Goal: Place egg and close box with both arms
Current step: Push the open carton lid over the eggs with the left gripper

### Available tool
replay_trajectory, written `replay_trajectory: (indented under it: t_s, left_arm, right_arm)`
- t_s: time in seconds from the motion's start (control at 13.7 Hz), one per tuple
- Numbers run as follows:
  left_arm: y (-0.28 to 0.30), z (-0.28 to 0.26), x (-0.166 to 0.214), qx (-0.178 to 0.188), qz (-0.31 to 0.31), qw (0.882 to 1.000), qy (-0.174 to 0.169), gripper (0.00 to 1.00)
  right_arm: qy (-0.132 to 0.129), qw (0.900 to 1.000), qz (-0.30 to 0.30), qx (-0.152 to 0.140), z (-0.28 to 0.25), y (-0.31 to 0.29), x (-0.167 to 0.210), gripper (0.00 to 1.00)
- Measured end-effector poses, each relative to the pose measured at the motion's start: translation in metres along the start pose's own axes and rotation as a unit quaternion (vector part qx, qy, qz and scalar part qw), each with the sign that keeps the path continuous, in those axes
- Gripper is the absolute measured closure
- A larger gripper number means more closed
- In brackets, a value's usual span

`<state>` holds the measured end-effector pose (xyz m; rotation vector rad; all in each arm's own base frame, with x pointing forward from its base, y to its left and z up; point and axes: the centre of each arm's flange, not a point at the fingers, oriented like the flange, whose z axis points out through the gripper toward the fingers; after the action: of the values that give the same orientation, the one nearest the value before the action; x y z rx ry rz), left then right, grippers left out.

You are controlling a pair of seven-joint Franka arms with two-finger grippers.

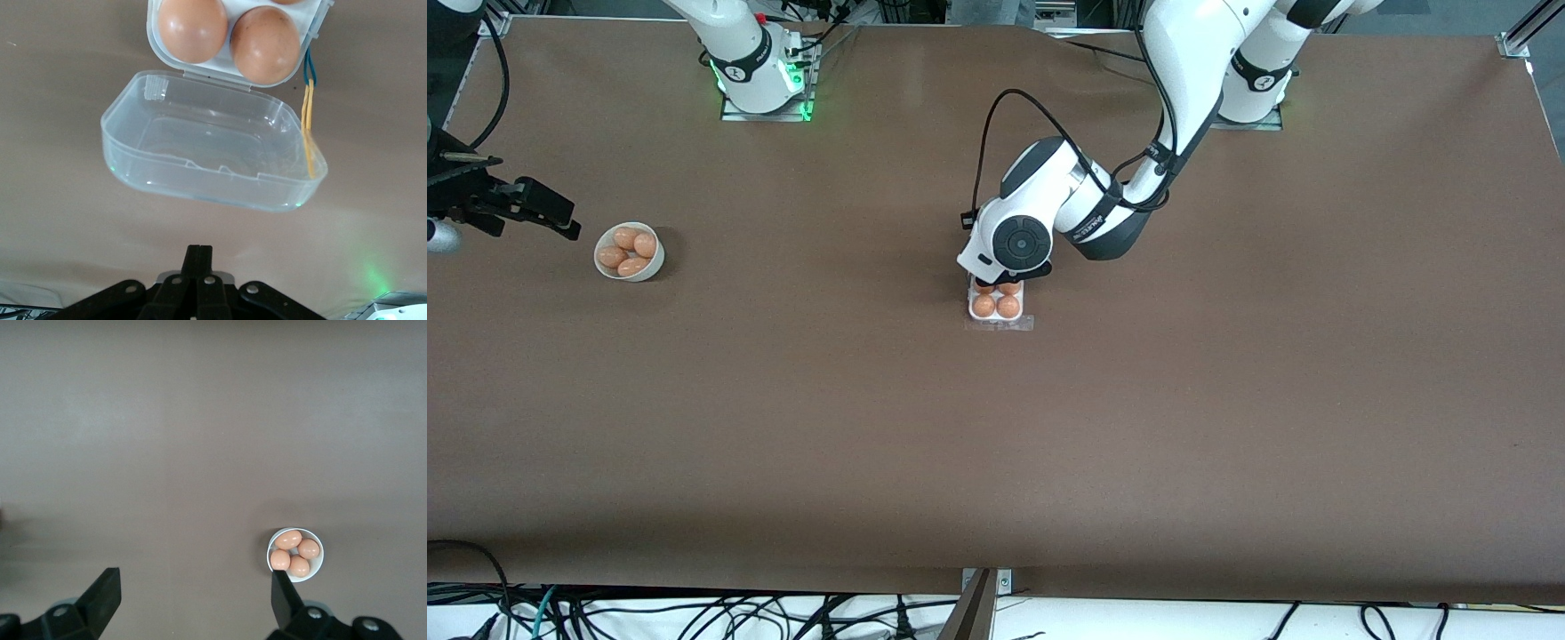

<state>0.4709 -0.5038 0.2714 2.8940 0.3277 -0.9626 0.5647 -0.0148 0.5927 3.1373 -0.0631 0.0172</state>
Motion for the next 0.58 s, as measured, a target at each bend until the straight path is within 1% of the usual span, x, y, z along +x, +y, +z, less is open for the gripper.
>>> replay_trajectory:
  t_s: [0.37,0.58]
  left_arm:
    - [-0.0014,-0.0022,0.0032,-0.002,-0.002,1.000,0.003,0.99]
    - [-0.0001,-0.0072,0.0084,-0.016,-0.005,1.000,0.018,0.99]
  right_arm:
    - [0.000,1.000,0.000,0.000,-0.0001,-0.0001,0.0001,0.00]
    - [0.000,1.000,0.000,0.001,-0.0001,-0.0005,0.0001,0.00]
